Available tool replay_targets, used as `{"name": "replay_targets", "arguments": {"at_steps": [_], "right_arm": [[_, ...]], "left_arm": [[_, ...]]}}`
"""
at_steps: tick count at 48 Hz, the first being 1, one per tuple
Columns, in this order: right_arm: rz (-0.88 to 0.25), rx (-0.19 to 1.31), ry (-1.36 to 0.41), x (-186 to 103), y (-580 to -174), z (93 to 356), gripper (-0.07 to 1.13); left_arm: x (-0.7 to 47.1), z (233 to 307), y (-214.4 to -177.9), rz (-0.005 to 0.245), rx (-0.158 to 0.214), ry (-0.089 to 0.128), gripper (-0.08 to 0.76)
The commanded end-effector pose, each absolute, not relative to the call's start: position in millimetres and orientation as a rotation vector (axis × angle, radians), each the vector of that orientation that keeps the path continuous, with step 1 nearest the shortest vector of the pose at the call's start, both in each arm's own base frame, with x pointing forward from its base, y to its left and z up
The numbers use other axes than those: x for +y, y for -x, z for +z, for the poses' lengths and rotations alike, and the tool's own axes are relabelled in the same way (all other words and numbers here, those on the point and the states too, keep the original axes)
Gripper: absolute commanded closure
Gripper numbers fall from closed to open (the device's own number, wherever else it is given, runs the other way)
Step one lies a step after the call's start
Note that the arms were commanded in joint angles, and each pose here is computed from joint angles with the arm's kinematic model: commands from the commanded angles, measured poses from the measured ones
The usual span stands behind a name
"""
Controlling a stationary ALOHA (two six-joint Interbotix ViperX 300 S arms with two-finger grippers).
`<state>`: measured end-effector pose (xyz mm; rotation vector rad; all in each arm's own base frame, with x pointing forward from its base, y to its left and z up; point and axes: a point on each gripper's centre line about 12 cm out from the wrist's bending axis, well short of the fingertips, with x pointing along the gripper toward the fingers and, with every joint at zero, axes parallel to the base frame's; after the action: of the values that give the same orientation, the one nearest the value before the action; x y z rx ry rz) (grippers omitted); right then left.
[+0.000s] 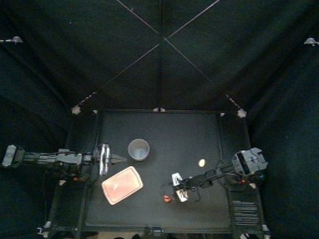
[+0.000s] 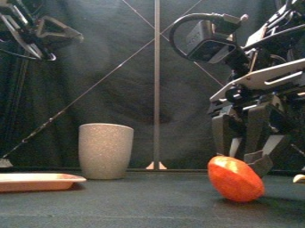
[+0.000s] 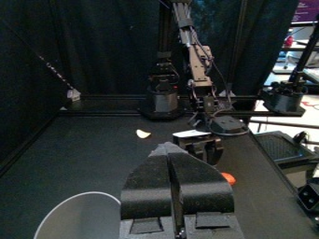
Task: Pick the drumstick then place it on the pink plate
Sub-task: Place drumstick on the pink plate
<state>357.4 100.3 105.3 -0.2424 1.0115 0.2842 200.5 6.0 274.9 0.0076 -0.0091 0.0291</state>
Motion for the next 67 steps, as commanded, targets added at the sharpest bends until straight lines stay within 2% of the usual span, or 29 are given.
{"name": "replay_targets", "arguments": {"at_steps": [1,26,35,43,49,58,67], "right_arm": [[0.294,0.981,0.236,108.1,-364.3,113.2,0.32],[0.294,1.001,0.247,110.0,-373.8,108.1,0.35],[0.291,1.017,0.246,109.2,-373.4,105.0,0.47],[0.288,1.011,0.242,109.4,-376.2,106.3,0.57],[0.288,0.985,0.241,111.3,-383.4,113.9,0.61],[0.287,0.894,0.257,113.2,-406.2,139.9,0.61],[0.229,0.773,0.297,88.4,-450.2,167.8,0.61]], "left_arm": [[6.5,280.0,-202.1,0.031,-0.026,-0.012,0.656],[7.2,278.9,-201.6,0.035,-0.023,-0.009,0.656],[7.3,279.1,-201.6,0.036,-0.024,-0.008,0.656],[7.3,276.1,-201.1,0.036,-0.018,-0.008,0.656],[7.2,275.6,-200.8,0.036,-0.021,-0.006,0.656],[7.5,276.7,-200.8,0.037,-0.031,-0.01,0.656],[9.9,277.3,-200.5,0.049,-0.04,-0.013,0.656]]}}
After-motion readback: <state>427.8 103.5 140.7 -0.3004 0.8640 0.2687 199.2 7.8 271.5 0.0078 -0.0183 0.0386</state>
